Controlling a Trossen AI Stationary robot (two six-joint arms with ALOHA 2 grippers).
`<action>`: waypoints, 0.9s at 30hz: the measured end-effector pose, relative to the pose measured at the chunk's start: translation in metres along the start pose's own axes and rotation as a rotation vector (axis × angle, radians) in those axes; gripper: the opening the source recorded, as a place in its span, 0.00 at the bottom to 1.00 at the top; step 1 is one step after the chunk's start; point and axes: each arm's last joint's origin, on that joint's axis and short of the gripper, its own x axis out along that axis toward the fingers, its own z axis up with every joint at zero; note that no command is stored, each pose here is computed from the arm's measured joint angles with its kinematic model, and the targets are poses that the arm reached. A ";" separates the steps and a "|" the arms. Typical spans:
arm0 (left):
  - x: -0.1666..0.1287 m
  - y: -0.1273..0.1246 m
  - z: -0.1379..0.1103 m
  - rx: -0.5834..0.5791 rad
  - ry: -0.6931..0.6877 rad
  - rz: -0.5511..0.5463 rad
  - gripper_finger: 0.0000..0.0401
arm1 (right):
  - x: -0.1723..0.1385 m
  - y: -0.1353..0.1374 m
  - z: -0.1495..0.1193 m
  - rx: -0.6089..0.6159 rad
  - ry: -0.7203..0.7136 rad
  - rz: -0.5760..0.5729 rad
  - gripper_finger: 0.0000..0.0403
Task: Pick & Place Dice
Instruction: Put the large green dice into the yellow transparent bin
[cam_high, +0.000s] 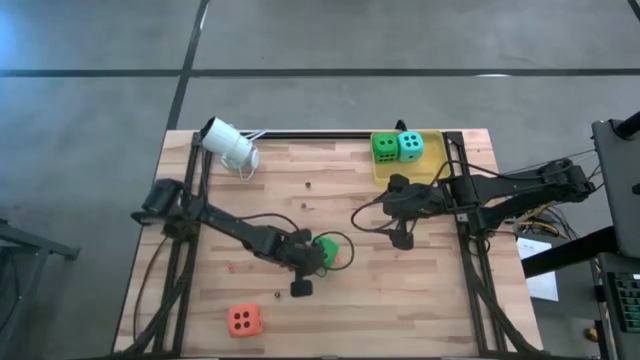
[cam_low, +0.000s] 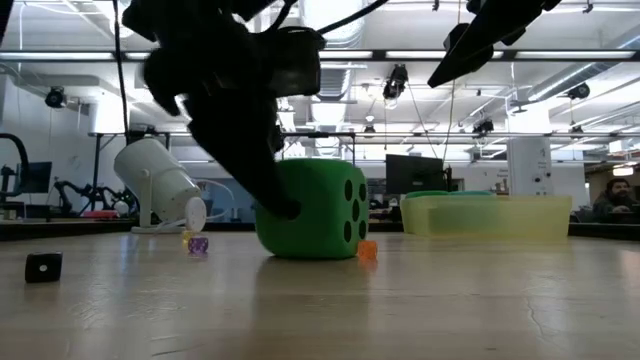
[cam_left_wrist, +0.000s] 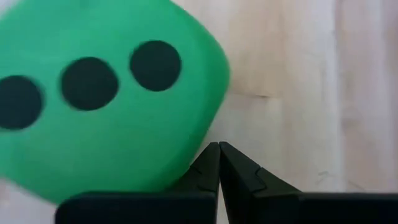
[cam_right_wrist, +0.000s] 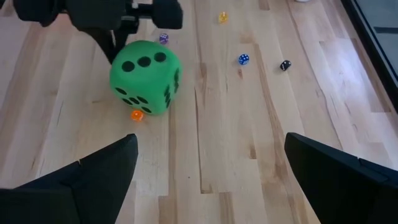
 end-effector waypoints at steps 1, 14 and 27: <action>0.000 0.003 0.002 0.001 -0.016 0.021 0.03 | 0.000 0.000 0.000 0.000 0.001 0.000 0.99; 0.001 0.068 0.022 -0.031 -0.102 0.291 0.03 | 0.000 0.000 0.000 -0.003 0.000 0.000 0.99; -0.035 0.077 0.024 -0.006 -0.076 0.348 0.03 | 0.000 0.000 0.000 -0.005 0.002 -0.003 0.99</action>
